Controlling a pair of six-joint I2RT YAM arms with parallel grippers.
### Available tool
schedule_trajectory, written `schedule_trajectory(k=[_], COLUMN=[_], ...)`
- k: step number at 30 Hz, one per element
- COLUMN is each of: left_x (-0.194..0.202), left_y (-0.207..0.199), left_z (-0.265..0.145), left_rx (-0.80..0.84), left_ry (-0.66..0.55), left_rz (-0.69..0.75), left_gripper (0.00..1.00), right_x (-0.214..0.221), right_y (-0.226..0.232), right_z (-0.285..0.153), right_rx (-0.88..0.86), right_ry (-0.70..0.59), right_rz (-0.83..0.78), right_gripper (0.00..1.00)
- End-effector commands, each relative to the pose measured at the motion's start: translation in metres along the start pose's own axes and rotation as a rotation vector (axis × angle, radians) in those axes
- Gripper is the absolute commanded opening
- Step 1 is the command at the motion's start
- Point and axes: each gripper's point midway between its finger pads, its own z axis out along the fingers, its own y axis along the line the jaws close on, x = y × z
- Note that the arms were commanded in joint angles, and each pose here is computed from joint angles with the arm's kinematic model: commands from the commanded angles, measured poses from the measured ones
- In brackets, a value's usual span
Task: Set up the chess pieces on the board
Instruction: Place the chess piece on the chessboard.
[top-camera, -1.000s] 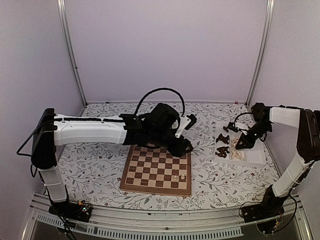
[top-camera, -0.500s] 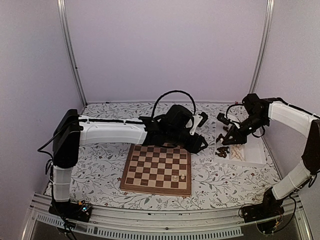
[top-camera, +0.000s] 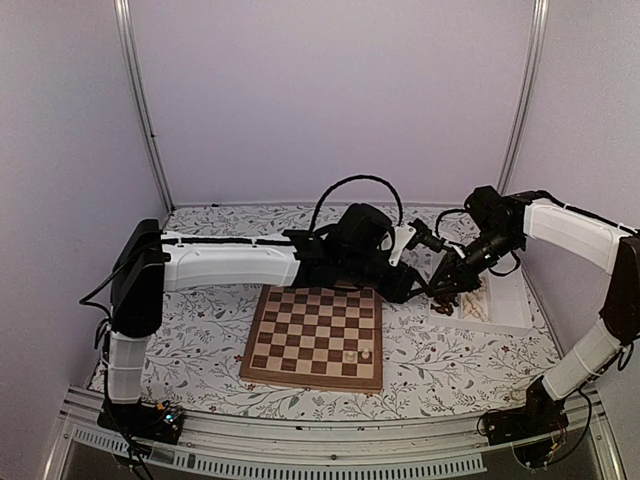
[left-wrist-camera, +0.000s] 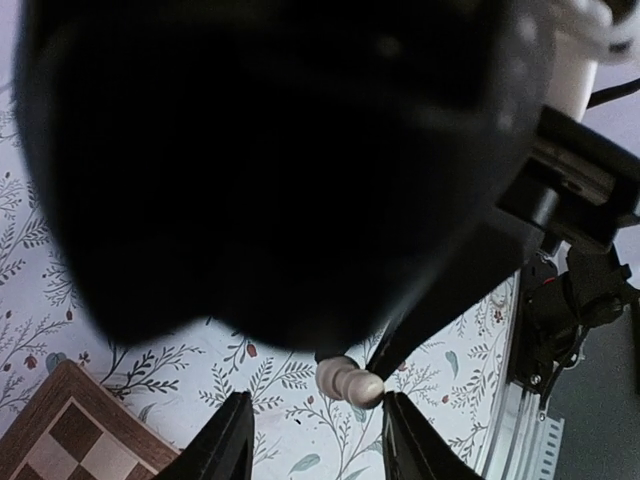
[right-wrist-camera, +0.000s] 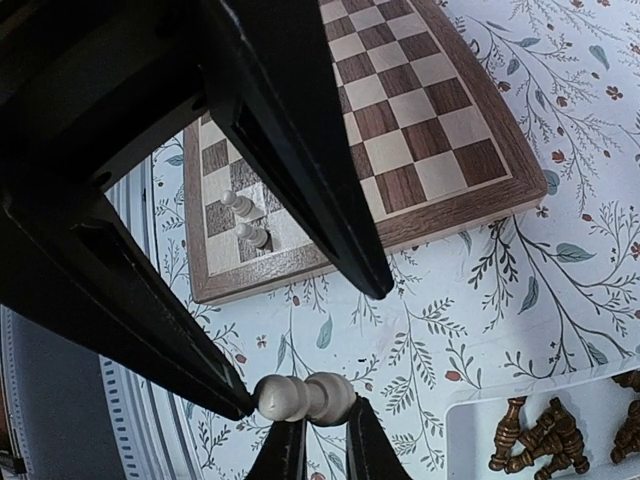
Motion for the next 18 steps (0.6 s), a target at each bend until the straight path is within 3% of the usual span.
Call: schedule_trajectory(k=[1, 18], left_x=[-0.0041, -0.0051], left_y=[-0.0084, -0.0134], left_z=[0.0049, 0.0095], left_rx=[0.025, 0.055], left_ry=[-0.016, -0.016], left_rz=[0.03, 0.047], left_gripper=[0.44, 0.32], right_x=[-0.0095, -0.0117], right_y=[0.0089, 0.0114], right_z=[-0.0008, 0.0003], right_rx=[-0.039, -0.053], right_ry=[-0.019, -0.025], right_rz=[0.0, 0.006], right_gripper=[0.08, 0.08])
